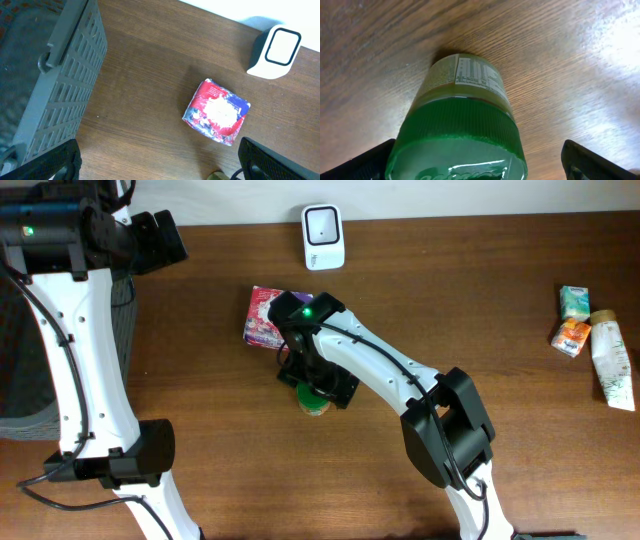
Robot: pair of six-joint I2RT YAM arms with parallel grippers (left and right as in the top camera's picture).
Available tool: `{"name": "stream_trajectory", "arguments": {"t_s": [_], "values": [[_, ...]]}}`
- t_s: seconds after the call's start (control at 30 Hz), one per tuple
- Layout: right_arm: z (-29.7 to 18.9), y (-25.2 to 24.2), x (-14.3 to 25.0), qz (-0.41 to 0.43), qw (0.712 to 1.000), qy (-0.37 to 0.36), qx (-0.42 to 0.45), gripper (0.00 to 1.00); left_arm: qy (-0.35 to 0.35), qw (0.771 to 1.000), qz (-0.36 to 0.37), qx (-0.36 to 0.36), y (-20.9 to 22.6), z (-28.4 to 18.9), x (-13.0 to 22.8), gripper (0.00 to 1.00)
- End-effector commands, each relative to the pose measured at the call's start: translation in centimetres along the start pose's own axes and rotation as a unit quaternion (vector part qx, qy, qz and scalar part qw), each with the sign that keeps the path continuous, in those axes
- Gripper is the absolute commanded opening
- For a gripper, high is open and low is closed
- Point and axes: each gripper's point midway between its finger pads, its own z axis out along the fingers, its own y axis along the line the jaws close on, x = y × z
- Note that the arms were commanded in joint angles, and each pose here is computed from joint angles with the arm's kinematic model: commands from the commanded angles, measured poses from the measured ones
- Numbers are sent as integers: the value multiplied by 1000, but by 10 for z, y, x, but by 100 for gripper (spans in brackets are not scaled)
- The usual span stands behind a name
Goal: Scan the item barcode
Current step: 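Grasp the green-lid jar from above with the right gripper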
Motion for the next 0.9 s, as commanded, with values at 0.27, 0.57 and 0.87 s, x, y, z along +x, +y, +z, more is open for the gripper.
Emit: {"name": "stream_trajectory", "arguments": {"t_s": [0.27, 0.57, 0.87], "values": [[-4, 15, -8, 167, 985, -7, -32, 99, -14, 1000, 2, 0, 3, -11, -3, 99], [4, 12, -7, 167, 986, -5, -25, 79, -14, 1000, 2, 0, 3, -11, -3, 99], [27, -9, -3, 172, 985, 1, 12, 77, -14, 1000, 2, 0, 3, -11, -3, 99]]}}
